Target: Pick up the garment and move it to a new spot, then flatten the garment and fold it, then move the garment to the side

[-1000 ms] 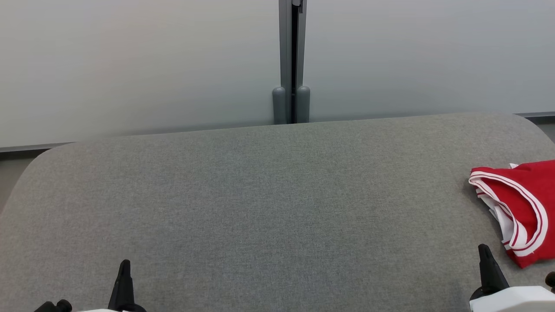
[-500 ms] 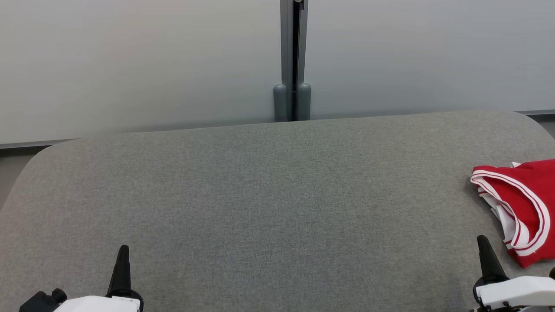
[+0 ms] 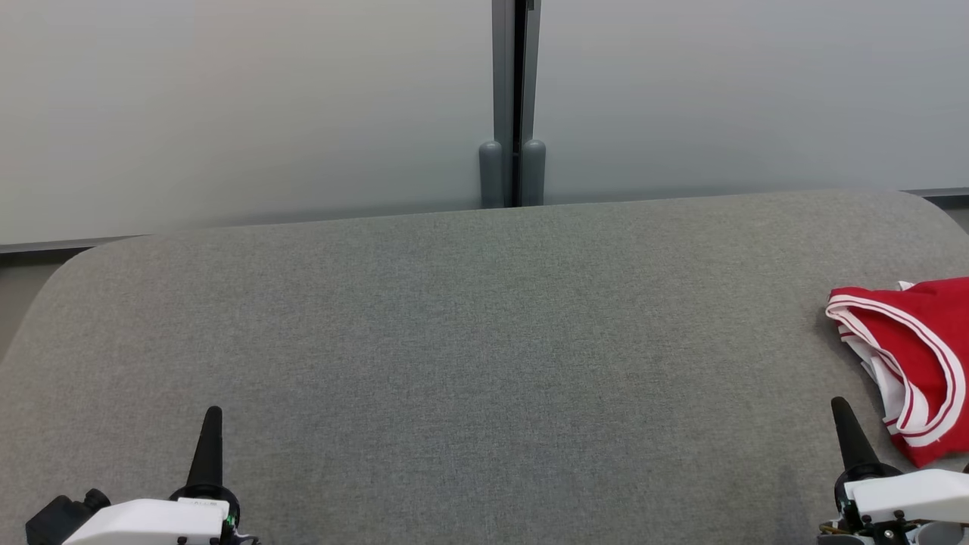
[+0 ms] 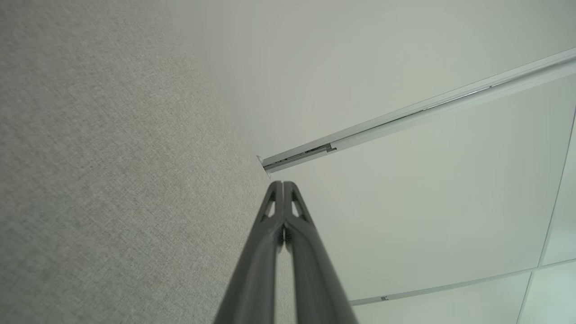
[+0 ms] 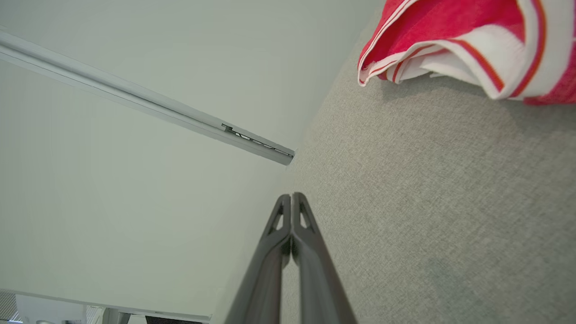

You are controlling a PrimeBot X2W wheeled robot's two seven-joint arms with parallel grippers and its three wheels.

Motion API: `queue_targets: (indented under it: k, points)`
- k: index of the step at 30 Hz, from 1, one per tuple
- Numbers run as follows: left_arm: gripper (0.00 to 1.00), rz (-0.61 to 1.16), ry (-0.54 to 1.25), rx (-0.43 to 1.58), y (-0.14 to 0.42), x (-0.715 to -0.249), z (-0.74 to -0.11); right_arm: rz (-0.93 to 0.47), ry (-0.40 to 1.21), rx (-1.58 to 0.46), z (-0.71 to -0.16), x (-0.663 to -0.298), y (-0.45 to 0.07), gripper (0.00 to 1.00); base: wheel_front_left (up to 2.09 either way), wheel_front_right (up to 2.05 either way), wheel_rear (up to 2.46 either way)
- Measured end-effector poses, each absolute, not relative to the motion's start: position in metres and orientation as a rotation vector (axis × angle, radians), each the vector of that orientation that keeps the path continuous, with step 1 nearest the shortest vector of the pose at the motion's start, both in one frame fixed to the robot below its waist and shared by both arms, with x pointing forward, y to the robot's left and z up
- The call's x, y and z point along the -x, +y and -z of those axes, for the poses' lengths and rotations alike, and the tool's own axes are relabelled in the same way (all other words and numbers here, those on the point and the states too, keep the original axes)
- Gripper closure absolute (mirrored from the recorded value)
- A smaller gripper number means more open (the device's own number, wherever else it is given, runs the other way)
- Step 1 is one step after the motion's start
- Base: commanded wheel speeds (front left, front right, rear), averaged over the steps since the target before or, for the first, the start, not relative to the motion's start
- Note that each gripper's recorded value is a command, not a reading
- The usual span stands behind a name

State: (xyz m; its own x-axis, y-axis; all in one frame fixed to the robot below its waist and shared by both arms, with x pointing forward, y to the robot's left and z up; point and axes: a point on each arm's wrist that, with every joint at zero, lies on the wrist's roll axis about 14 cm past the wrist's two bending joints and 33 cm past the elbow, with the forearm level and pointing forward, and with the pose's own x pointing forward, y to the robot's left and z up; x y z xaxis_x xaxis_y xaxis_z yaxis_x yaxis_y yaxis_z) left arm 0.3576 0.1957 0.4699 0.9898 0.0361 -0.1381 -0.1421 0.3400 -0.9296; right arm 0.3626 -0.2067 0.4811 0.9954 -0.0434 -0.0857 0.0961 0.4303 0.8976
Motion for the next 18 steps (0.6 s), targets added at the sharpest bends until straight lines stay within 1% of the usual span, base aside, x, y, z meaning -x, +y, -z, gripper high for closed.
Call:
queue_targets:
  k: [18]
  points:
    - [1.0,-0.082,0.073,1.356,0.196,-0.369,-0.481,0.066,0.039,-1.295,-0.488,-0.372,-0.204,1.0,0.0,0.0,0.0]
